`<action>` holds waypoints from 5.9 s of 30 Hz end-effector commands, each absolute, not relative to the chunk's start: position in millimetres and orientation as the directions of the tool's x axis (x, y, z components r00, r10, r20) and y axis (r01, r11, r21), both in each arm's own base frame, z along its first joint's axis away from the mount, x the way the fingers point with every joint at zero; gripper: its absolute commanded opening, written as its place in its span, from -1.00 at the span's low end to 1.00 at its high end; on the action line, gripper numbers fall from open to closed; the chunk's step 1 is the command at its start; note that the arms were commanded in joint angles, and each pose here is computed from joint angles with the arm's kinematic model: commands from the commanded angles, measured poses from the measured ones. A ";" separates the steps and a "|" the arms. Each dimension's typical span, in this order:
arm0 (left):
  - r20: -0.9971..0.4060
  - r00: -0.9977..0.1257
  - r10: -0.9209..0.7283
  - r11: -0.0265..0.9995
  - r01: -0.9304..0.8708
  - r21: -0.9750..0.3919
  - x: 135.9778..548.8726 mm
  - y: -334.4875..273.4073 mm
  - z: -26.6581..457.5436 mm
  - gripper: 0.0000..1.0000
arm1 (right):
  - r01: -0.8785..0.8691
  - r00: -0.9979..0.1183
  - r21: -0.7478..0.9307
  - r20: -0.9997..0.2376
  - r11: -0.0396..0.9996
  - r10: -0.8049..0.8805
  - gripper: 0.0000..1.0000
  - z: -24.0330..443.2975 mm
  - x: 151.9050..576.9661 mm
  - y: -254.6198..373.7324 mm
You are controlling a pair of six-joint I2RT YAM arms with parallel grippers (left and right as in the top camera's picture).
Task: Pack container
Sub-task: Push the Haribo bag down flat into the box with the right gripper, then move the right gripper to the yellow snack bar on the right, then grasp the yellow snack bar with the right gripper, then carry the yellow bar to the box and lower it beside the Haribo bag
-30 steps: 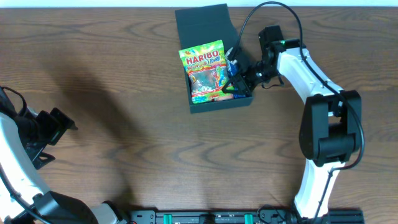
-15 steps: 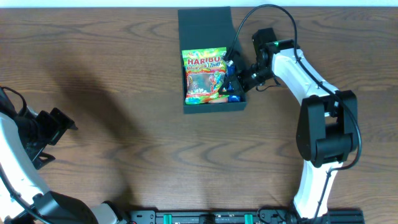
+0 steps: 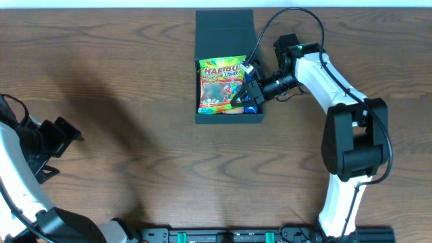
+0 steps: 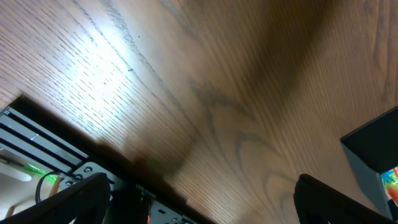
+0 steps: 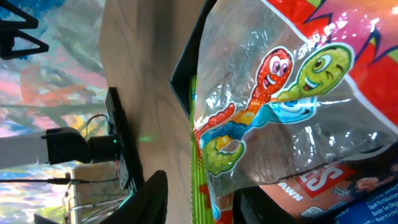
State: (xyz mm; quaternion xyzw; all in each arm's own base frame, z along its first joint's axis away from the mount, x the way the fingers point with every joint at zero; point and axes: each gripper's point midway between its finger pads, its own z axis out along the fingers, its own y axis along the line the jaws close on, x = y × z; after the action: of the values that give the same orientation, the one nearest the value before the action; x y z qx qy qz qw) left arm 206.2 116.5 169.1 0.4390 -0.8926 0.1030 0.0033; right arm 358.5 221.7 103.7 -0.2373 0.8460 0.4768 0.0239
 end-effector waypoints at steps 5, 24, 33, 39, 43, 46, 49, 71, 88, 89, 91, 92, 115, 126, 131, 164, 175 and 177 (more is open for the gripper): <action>0.084 -0.612 -0.786 0.592 -0.785 -0.180 206.5 118.7 172.3 0.90 | -0.457 -0.873 0.781 -0.301 0.426 -0.384 -0.13 111.0 362.2 221.5; 0.084 -0.612 -0.786 0.592 -0.785 -0.180 206.4 118.7 172.3 0.90 | -0.558 -0.829 0.586 -0.381 0.587 -0.408 -0.97 115.3 363.9 202.5; 0.084 -0.612 -0.786 0.592 -0.785 -0.180 206.5 118.6 172.4 0.90 | -0.529 -0.849 0.528 -0.345 0.665 -0.401 -0.97 50.7 360.8 214.7; 0.084 -0.612 -0.786 0.592 -0.785 -0.180 206.5 118.7 172.3 0.91 | -0.522 -0.853 0.517 -0.316 0.679 -0.415 -0.97 38.3 358.3 215.9; 0.084 -0.612 -0.786 0.592 -0.785 -0.180 206.4 118.7 172.3 0.90 | -0.491 -0.871 0.533 -0.312 0.689 -0.379 -0.97 51.3 361.0 218.0; 0.084 -0.612 -0.786 0.592 -0.785 -0.180 206.5 118.7 172.4 0.91 | -0.532 -0.845 0.559 -0.390 0.636 -0.365 -0.97 89.2 361.3 226.8; 0.084 -0.612 -0.786 0.592 -0.785 -0.180 206.5 118.7 172.3 0.91 | -0.575 -0.803 0.504 -0.496 0.644 -0.329 -0.97 136.6 367.9 217.6; 0.084 -0.612 -0.786 0.592 -0.785 -0.180 206.4 118.7 172.3 0.90 | -0.297 -0.916 -0.331 -0.166 0.896 -0.365 0.96 86.0 375.9 -67.6; 0.084 -0.612 -0.786 0.592 -0.785 -0.180 206.4 118.7 172.3 0.90 | -0.380 -0.873 -0.124 -0.279 0.917 -0.400 0.86 33.9 401.8 -89.4; 0.084 -0.612 -0.786 0.592 -0.785 -0.180 206.5 118.7 172.4 0.90 | -0.397 -0.861 -0.115 -0.295 0.910 -0.413 0.85 34.5 404.2 -86.4; 0.084 -0.612 -0.786 0.592 -0.785 -0.180 206.4 118.6 172.4 0.90 | -0.433 -0.834 -0.089 -0.337 0.897 -0.436 0.84 35.1 409.9 -79.1; 0.084 -0.612 -0.786 0.592 -0.785 -0.180 206.5 118.7 172.4 0.91 | -0.439 -0.825 -0.081 -0.359 0.895 -0.437 0.83 34.3 414.4 -77.0; 0.084 -0.612 -0.786 0.592 -0.785 -0.180 206.5 118.7 172.3 0.91 | -0.371 -0.839 -0.037 -0.414 0.928 -0.352 -0.01 1.7 438.7 -74.0; 0.084 -0.612 -0.786 0.592 -0.785 -0.180 206.4 118.7 172.3 0.90 | -0.296 -0.877 0.083 -0.419 0.952 -0.236 -0.34 3.5 437.3 -45.1; 0.084 -0.612 -0.786 0.592 -0.785 -0.180 206.5 118.6 172.4 0.90 | -0.318 -0.867 0.079 -0.427 0.945 -0.256 -0.45 16.9 435.9 -34.4; 0.084 -0.612 -0.786 0.592 -0.785 -0.180 206.4 118.7 172.3 0.91 | 0.012 -0.817 0.143 -0.569 0.990 0.092 -0.63 156.4 384.6 154.5; 0.084 -0.612 -0.786 0.592 -0.785 -0.180 206.4 118.7 172.3 0.91 | 0.151 -0.808 0.143 -0.552 0.978 0.206 -0.56 101.3 401.1 165.7; 0.084 -0.612 -0.786 0.592 -0.785 -0.180 206.5 118.6 172.4 0.91 | 0.150 -0.818 0.141 -0.538 0.979 0.202 -0.57 91.6 402.0 167.9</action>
State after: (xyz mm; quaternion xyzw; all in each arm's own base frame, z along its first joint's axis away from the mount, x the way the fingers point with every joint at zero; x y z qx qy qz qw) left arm 206.2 116.5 169.1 0.4390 -0.8926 0.1030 0.0033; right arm 404.6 166.5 106.0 0.0787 0.9498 0.0516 0.2983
